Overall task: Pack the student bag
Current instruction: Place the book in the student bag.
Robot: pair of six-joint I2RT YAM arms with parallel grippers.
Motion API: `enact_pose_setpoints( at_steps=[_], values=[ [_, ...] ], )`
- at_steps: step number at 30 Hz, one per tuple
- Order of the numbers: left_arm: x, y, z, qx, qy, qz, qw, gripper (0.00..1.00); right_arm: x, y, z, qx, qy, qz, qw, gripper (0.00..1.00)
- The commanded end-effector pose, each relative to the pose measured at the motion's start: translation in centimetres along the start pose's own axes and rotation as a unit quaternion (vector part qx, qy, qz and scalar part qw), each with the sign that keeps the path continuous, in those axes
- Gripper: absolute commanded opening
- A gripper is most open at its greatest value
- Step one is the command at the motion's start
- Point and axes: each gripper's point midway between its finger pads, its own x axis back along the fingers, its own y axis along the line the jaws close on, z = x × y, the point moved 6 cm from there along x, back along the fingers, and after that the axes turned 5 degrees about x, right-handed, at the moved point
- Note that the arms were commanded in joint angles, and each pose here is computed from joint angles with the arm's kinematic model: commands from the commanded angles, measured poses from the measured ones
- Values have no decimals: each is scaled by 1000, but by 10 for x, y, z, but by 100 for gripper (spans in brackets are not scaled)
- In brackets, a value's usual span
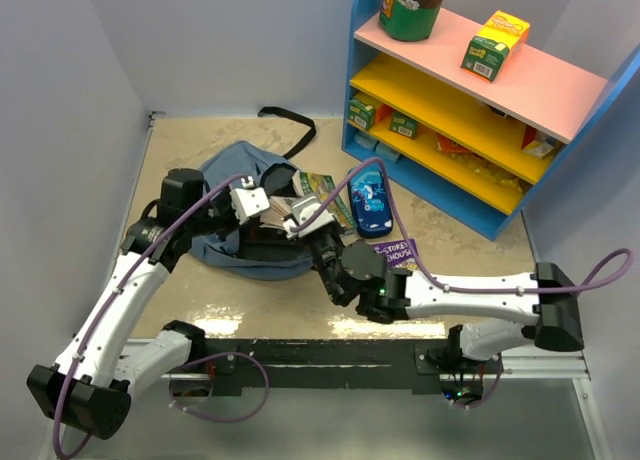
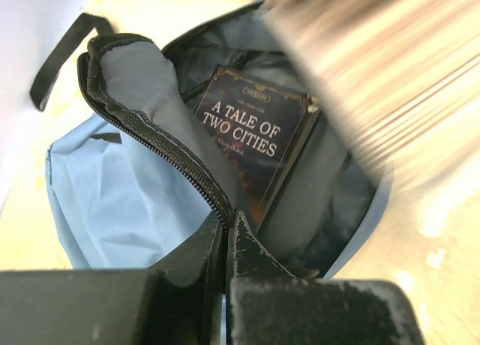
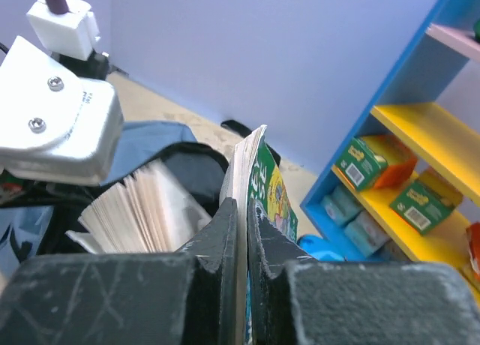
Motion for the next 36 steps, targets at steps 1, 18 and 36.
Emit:
enact_pose_setpoints(
  at_steps=[1, 18, 36],
  values=[
    [16, -4, -29, -12, -49, 27, 998, 0, -24, -1, -39, -31, -83, 7, 996, 0],
    [19, 2, -41, -9, -63, 16, 998, 0, 31, 117, 150, -59, 121, -247, 960, 51],
    [18, 5, -39, -17, -59, 9, 998, 0, 64, 74, 148, -309, 274, -129, 901, 94]
  ],
)
